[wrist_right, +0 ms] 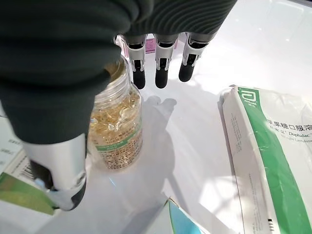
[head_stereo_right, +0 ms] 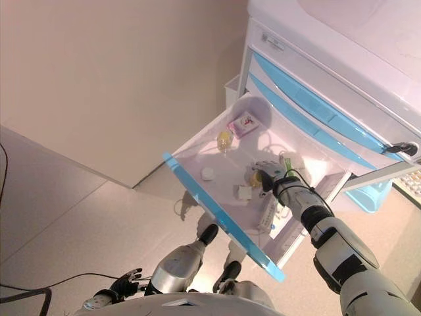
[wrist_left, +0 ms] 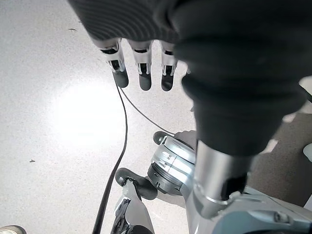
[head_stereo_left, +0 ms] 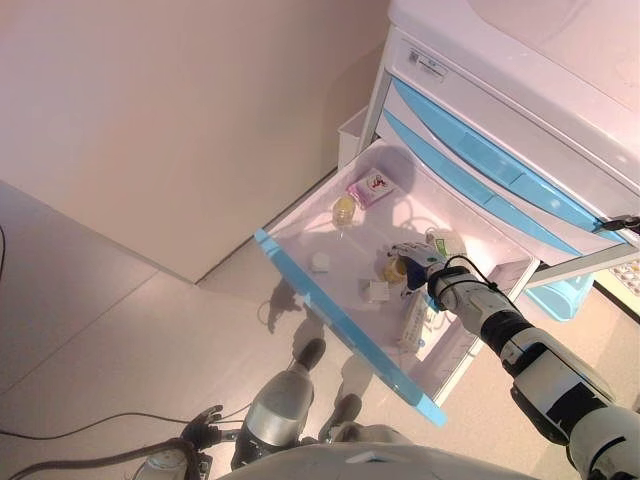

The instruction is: Open the drawer and pick up the medicine

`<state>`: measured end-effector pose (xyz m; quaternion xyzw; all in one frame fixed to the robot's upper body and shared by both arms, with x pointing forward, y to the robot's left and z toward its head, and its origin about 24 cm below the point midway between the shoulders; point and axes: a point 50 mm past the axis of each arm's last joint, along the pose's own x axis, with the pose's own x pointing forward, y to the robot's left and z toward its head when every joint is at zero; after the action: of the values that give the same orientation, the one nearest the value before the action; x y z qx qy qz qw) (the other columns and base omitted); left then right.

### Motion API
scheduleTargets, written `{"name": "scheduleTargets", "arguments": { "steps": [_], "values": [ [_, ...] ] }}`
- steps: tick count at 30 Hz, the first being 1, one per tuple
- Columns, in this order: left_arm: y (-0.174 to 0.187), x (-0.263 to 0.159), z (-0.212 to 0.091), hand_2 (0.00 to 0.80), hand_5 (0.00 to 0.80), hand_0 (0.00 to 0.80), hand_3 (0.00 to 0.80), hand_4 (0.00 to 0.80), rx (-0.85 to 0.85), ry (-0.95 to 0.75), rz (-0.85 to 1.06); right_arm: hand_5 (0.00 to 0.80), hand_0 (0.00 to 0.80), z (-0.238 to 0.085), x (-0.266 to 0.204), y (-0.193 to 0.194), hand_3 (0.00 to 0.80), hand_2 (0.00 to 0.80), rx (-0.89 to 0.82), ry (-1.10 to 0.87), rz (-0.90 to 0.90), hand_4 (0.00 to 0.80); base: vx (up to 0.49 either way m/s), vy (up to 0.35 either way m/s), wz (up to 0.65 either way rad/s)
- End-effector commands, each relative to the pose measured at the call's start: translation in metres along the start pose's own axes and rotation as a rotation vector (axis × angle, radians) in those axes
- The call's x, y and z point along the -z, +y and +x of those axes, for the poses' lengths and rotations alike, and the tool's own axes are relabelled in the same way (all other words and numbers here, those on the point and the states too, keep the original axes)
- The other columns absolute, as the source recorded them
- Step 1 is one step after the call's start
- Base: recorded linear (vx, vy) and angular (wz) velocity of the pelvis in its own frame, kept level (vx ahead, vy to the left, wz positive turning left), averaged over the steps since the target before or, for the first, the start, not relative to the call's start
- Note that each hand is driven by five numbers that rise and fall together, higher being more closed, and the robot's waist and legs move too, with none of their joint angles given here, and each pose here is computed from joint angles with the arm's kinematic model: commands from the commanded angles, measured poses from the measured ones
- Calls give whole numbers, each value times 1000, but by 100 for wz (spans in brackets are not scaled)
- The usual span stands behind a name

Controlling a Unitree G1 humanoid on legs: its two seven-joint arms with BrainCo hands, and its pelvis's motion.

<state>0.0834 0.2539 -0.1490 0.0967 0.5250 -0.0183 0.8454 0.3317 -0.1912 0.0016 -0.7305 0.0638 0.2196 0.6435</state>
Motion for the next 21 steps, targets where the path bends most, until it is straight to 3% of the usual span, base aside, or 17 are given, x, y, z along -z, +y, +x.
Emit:
{"name": "scheduleTargets", "arguments": {
  "steps": [1, 21],
  "values": [
    [-4, 12, -4, 0, 0, 0, 0, 0, 30, 29, 79, 0, 0, 2, 1, -15, 0, 0, 65, -10, -53, 0, 0, 0, 0],
    [-4, 11, -4, 0, 0, 0, 0, 0, 33, 21, 84, 0, 0, 2, 0, -16, 0, 0, 75, -4, -68, 0, 0, 0, 0]
  ]
}}
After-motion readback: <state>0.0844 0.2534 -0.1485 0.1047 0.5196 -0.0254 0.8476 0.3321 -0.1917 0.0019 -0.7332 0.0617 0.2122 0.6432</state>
